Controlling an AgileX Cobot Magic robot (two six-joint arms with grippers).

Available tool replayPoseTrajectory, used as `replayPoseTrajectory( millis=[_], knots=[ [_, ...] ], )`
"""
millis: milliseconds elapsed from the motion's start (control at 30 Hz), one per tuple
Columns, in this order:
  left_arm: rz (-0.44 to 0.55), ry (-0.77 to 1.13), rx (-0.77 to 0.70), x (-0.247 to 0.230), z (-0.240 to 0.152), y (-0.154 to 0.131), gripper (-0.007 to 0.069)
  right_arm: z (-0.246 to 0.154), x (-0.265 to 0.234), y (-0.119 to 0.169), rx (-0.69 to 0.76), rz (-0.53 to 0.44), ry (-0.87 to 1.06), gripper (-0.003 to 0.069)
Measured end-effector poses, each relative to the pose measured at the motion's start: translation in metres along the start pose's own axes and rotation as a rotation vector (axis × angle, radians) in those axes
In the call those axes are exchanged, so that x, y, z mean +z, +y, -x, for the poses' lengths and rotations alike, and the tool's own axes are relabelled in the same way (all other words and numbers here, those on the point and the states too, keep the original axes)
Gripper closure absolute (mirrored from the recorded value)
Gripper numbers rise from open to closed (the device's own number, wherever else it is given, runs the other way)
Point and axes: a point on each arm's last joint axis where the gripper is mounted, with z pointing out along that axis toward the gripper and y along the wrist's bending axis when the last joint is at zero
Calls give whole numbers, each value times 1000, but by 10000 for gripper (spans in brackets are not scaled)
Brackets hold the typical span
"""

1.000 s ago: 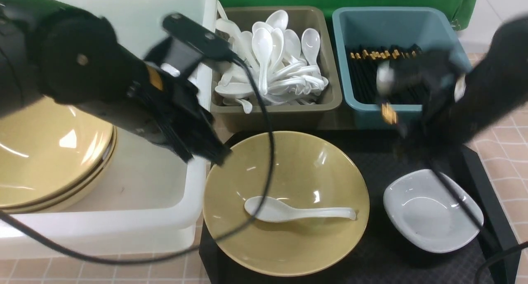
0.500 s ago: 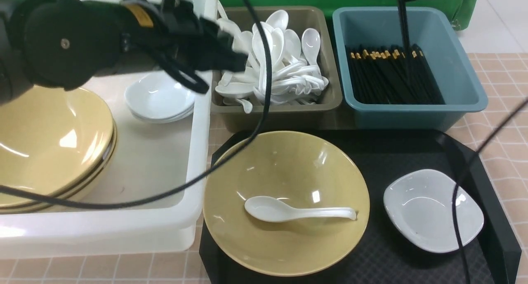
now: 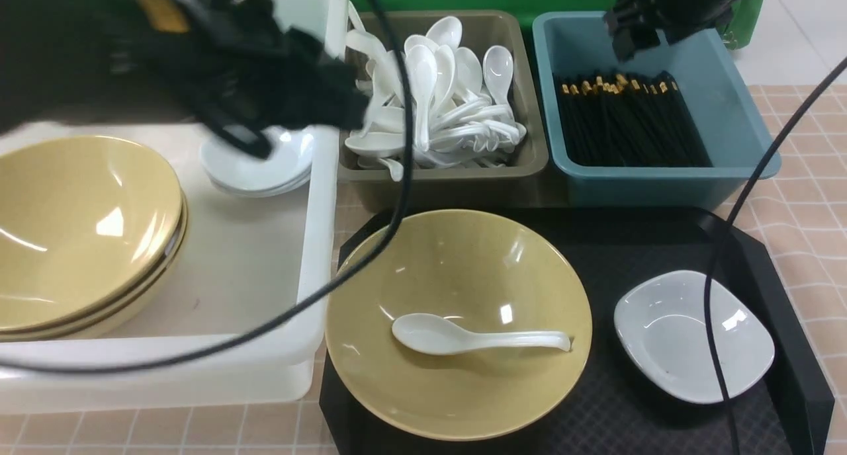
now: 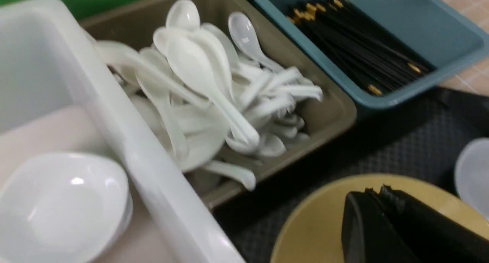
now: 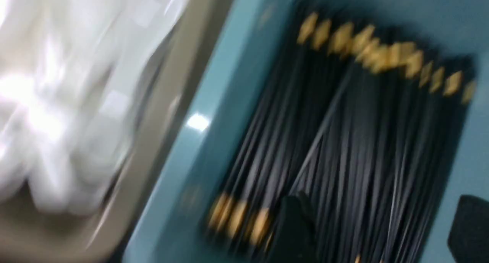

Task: On brown table put chopsticks spoon bowls plates into blue grey white boxes.

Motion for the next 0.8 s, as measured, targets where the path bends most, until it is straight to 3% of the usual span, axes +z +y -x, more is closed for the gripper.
replayPoseTrajectory(
  millis=[233,367,600,800],
  knots=[
    [-16,117,45,-63,-34,-10,624,-20,-61,65,-188,188,-4,104],
    [-22,193,49,-76,-70,-14,624,-57,-76,120,-420,293,63,104],
    [-31,269,33,-71,-116,-15,624,-116,-44,193,-801,440,215,104],
    [-64,301,15,-63,-133,-18,624,-126,3,221,-956,453,206,104]
  ],
)
